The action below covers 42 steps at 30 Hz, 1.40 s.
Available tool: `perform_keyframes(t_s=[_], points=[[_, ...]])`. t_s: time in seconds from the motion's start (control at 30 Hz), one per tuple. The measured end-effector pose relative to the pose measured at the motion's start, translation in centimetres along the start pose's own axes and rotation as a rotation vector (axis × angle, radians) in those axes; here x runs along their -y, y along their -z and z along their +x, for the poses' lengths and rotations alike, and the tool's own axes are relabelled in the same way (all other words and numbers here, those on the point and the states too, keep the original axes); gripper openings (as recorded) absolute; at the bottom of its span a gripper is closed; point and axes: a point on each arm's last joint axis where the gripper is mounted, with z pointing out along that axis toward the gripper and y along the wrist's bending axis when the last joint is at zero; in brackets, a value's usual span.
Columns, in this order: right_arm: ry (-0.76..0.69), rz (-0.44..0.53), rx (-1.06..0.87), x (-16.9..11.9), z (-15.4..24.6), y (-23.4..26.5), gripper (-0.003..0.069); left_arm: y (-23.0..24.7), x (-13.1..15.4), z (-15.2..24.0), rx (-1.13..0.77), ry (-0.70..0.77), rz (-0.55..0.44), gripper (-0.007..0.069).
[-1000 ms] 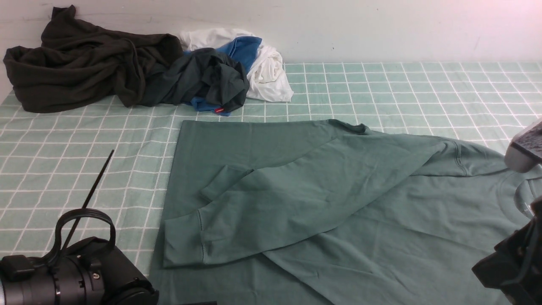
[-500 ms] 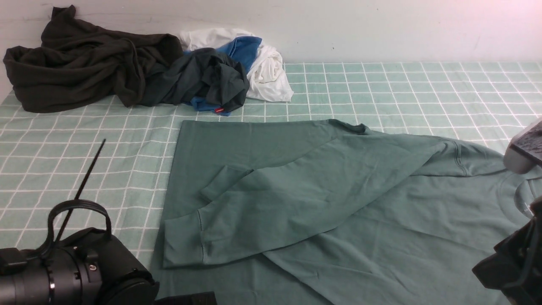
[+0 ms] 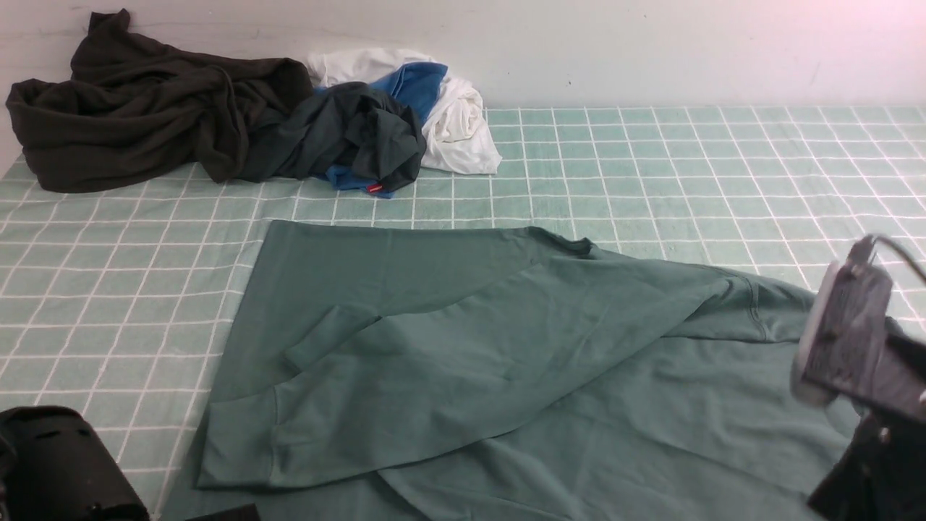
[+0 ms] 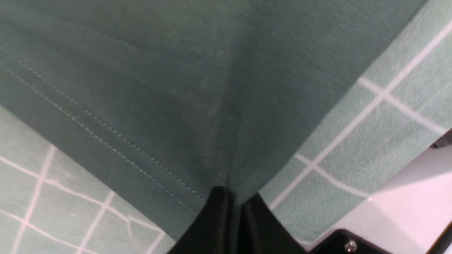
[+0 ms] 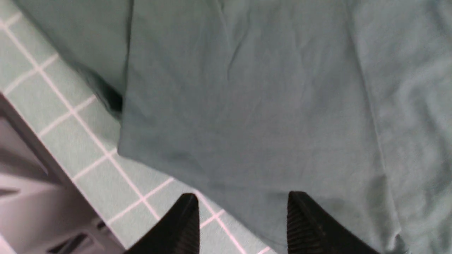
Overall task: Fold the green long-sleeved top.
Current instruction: Use both arms simultaneously to clamp the lower edge of the clothing fabric
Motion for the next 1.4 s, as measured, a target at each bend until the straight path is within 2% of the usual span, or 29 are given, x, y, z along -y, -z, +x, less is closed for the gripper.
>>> perform_keyframes(t_s=[0.1, 0.23, 0.33, 0.5, 0.7, 0.83, 0.93, 1.07, 1.1, 1.13, 1.2, 1.4], points=[[0.12, -0.013, -0.072, -0.2, 2.0, -3.5, 0.0433, -0.5, 0.1, 0.2, 0.001, 0.006, 0.002, 0.0006], [0.216, 0.025, -0.081, -0.3, 4.0, -6.4, 0.0482, -0.5, 0.1, 0.0, 0.029, 0.013, -0.005, 0.0006], [0.255, 0.041, -0.077, -0.4, 4.9, -7.6, 0.0489, -0.5, 0.0, -0.2, 0.048, 0.016, -0.009, 0.0006], [0.42, 0.097, -0.098, 0.0, 5.8, -9.4, 0.0494, -0.5, 0.0, -0.4, 0.074, 0.016, -0.015, 0.0006], [0.488, 0.132, -0.1, 0.9, 5.1, -10.7, 0.0483, -0.5, 0.0, -0.5, 0.077, 0.016, -0.015, 0.0006], [0.519, 0.111, -0.128, 1.0, 5.2, -11.2, 0.0428, -0.5, 0.0, -0.5, 0.078, 0.016, -0.015, 0.0006], [0.541, 0.096, -0.145, 0.9, 5.3, -11.2, 0.0361, -0.5, 0.0, -0.5, 0.078, 0.016, -0.015, 0.0006], [0.548, 0.084, -0.158, 0.8, 5.5, -11.2, 0.0197, -0.5, 0.0, -0.5, 0.078, 0.016, -0.015, 0.0006], [0.548, 0.083, -0.158, 0.8, 5.5, -11.2, 0.0189, -0.5, 0.0, -0.5, 0.078, 0.016, -0.015, 0.0006], [0.549, 0.083, -0.159, 0.8, 5.5, -11.2, 0.0116, -0.5, 0.0, -0.5, 0.078, 0.017, -0.014, 0.0006], [0.549, 0.085, -0.157, 0.8, 5.4, -11.2, 0.0037, -0.5, 0.0, -0.5, 0.078, 0.022, -0.014, 0.0006], [0.55, 0.123, -0.131, 1.6, 3.6, -9.4, 0.0009, 0.8, -1.1, -0.9, 0.09, 0.074, -0.023, 0.0006]])
